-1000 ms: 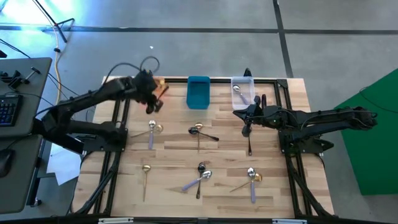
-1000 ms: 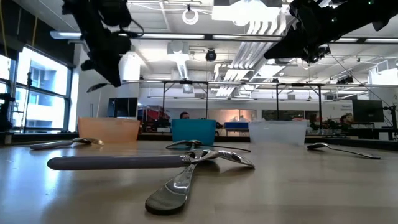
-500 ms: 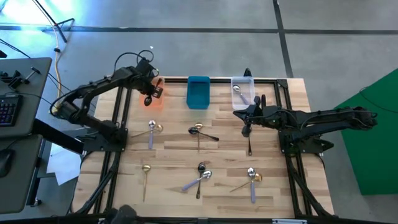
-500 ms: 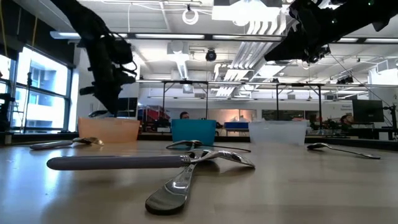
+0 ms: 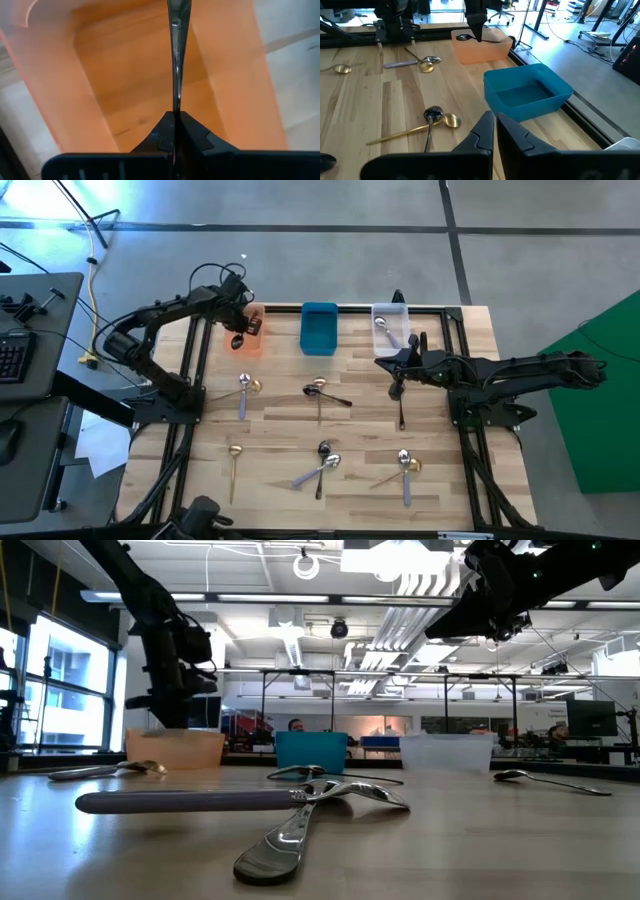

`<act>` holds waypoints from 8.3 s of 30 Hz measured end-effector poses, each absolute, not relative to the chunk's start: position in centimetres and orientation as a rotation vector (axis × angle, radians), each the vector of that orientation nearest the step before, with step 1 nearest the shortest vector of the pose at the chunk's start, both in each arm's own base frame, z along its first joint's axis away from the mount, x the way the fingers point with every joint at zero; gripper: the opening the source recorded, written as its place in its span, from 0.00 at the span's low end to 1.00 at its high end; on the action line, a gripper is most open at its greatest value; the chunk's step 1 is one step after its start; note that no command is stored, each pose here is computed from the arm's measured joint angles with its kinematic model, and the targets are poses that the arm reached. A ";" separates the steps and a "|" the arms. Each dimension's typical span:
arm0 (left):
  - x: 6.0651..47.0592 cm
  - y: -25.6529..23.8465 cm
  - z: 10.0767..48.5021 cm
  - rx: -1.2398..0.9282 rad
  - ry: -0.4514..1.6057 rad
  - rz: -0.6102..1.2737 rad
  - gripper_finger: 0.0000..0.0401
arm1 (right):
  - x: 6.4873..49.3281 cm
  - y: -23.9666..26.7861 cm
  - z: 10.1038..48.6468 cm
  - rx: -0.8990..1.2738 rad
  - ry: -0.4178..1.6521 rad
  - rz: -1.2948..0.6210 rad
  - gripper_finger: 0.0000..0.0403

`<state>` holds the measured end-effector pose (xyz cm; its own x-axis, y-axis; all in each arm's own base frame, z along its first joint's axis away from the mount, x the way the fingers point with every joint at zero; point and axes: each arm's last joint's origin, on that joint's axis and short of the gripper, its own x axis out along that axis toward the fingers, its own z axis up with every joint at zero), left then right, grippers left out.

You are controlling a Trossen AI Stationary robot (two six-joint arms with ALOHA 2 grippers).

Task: Sort silverware by color (type)
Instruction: Put the bottom left black spoon into the orange bin, then put the bottom right gold spoon into the blue bin

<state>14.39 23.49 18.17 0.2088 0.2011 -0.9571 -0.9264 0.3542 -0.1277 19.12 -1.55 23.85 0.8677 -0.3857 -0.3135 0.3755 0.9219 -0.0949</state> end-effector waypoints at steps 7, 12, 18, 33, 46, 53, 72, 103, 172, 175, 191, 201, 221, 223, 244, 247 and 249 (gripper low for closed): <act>14.8 24.1 17.4 -0.864 1.043 0.940 0.00 | 19.1 -1.6 23.8 -0.031 0.335 -0.398 0.01; 14.8 24.5 16.6 -0.877 1.059 0.942 0.01 | 19.1 -1.6 23.8 -0.026 0.334 -0.400 0.01; 15.0 24.8 16.2 -0.843 1.054 0.925 0.06 | 19.1 -1.6 23.7 -0.017 0.344 -0.402 0.01; 14.6 21.5 21.2 -0.583 1.001 0.803 0.26 | 19.2 -1.4 23.7 0.044 0.339 -0.361 0.01; 15.0 11.7 20.3 -0.306 0.673 0.581 0.14 | 23.4 2.1 21.0 0.011 0.452 -0.227 0.21; 15.2 7.3 18.5 -0.264 0.462 0.406 0.10 | 26.4 5.0 21.4 -0.021 0.492 -0.141 0.32; 15.6 2.8 17.4 -0.048 0.183 0.213 0.10 | 29.5 5.0 23.5 0.009 0.647 -0.231 0.35; 15.6 2.9 17.6 0.019 0.177 0.212 0.10 | 32.4 2.2 17.7 0.175 0.904 -0.109 0.54; 15.4 2.8 16.7 0.012 0.271 0.206 0.10 | 25.6 15.6 13.4 0.046 1.554 0.330 0.06; 15.4 2.8 16.7 0.012 0.271 0.206 0.10 | 25.7 15.2 13.7 0.062 1.546 0.335 0.02; 15.4 2.8 16.7 0.000 0.269 0.208 0.10 | 28.0 12.9 17.9 0.056 1.468 0.325 0.03; 15.4 2.8 16.7 0.010 0.265 0.207 0.10 | 33.0 6.2 21.9 -0.006 1.223 0.246 0.03; 15.2 3.7 17.3 0.073 0.221 0.517 0.10 | 37.0 -15.8 27.9 0.608 0.662 -0.399 0.03; 15.2 3.8 17.3 0.076 0.222 0.549 0.10 | 37.9 -17.6 27.8 0.657 0.656 -0.398 0.03; 15.0 4.4 17.3 0.110 0.236 0.628 0.10 | 41.7 -24.3 19.7 0.997 0.875 -0.400 0.03; 15.0 4.4 17.3 0.111 0.237 0.628 0.10 | 40.9 -25.2 19.2 1.029 0.876 -0.441 0.03; 15.0 4.4 17.3 0.110 0.236 0.628 0.10 | 40.6 -25.7 19.2 1.042 0.867 -0.459 0.03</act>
<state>15.00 4.35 17.32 0.7836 0.5929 -0.1853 -0.5679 0.8047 0.1733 40.61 -25.72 19.23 0.5958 0.0621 -0.8007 0.6972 0.4549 0.5541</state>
